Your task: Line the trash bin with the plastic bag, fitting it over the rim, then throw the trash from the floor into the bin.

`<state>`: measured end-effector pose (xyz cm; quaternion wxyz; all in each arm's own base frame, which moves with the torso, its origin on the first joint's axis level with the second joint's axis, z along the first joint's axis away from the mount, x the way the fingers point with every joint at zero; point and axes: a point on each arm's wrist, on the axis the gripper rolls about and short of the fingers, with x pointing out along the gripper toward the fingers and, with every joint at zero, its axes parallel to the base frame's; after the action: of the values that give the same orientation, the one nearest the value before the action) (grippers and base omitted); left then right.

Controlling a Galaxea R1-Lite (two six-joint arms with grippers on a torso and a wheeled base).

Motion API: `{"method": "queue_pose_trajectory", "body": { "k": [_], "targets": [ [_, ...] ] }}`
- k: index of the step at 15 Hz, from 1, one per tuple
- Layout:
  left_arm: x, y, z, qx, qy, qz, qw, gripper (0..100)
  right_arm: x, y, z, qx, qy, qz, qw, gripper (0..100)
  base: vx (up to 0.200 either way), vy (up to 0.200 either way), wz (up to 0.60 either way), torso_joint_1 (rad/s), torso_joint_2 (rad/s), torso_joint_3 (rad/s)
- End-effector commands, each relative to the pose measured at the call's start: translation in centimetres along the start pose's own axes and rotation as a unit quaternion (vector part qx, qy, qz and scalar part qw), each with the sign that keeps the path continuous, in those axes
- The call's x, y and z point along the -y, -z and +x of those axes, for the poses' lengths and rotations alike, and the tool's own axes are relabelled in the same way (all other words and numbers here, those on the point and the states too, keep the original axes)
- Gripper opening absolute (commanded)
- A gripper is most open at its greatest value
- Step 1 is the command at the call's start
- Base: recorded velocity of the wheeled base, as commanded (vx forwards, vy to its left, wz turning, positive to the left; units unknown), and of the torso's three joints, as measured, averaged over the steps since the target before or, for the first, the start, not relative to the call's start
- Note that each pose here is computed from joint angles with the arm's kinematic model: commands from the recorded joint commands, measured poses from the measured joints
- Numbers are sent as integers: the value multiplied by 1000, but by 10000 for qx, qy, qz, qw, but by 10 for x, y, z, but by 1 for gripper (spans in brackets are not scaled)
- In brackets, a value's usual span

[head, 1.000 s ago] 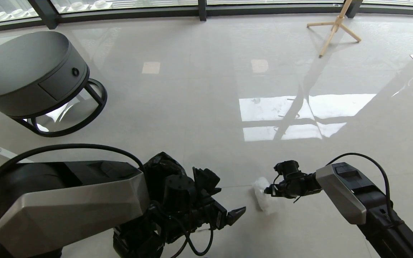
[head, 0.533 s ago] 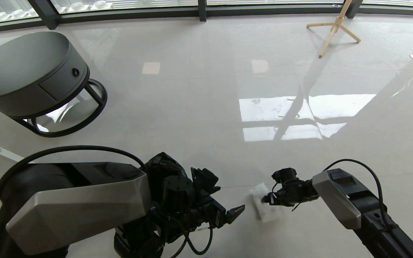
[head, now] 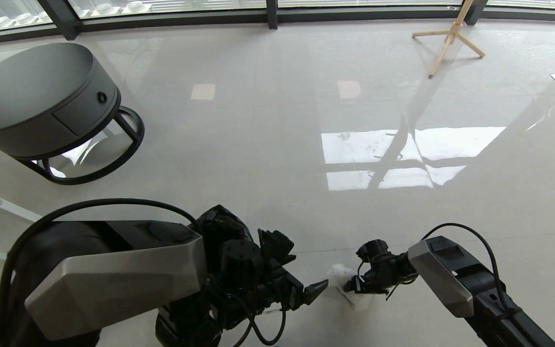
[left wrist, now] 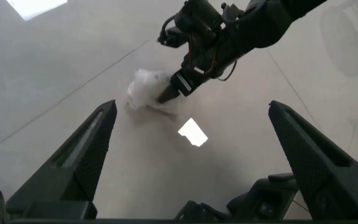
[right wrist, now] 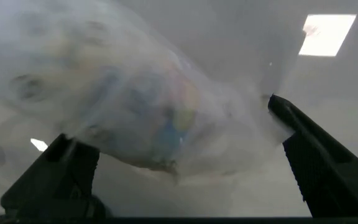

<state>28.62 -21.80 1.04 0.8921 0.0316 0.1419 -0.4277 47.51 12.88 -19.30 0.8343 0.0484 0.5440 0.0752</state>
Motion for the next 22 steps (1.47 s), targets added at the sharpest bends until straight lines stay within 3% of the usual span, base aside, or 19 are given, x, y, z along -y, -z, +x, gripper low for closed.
{"method": "queue_pose_trajectory", "body": {
  "k": [1,3,4,12,15,16,18,22],
  "targets": [
    [0,4,1,-62,1,-17,10000,100,2,6,7,-67,21,28,10000,100,0,0,0,0,0,0],
    [0,5,1,-77,1,-21,10000,100,2,7,7,-70,10,22,10000,100,0,0,0,0,0,0],
    [0,5,1,-77,1,-21,10000,100,2,6,7,-59,-8,21,10000,0,0,0,0,0,0,0],
    [-1,15,6,-99,1,-27,9999,100,-19,14,8,-173,-60,-175,9997,0,0,0,0,0,0,0],
    [-2,14,5,-61,-22,-21,10000,100,-11,30,6,-1003,206,66,9947,0,0,0,0,0,0,0],
    [-3,14,5,-60,-36,-26,10000,100,-14,23,-1,-943,198,154,9952,0,0,0,0,0,0,0],
    [-4,13,4,23,-52,-8,10000,100,-25,-9,-34,-504,76,296,9983,0,0,0,0,0,0,0],
    [-5,12,3,68,-67,0,10000,100,-40,-35,-68,-109,-63,238,9996,0,0,0,0,0,0,0]
  ]
}}
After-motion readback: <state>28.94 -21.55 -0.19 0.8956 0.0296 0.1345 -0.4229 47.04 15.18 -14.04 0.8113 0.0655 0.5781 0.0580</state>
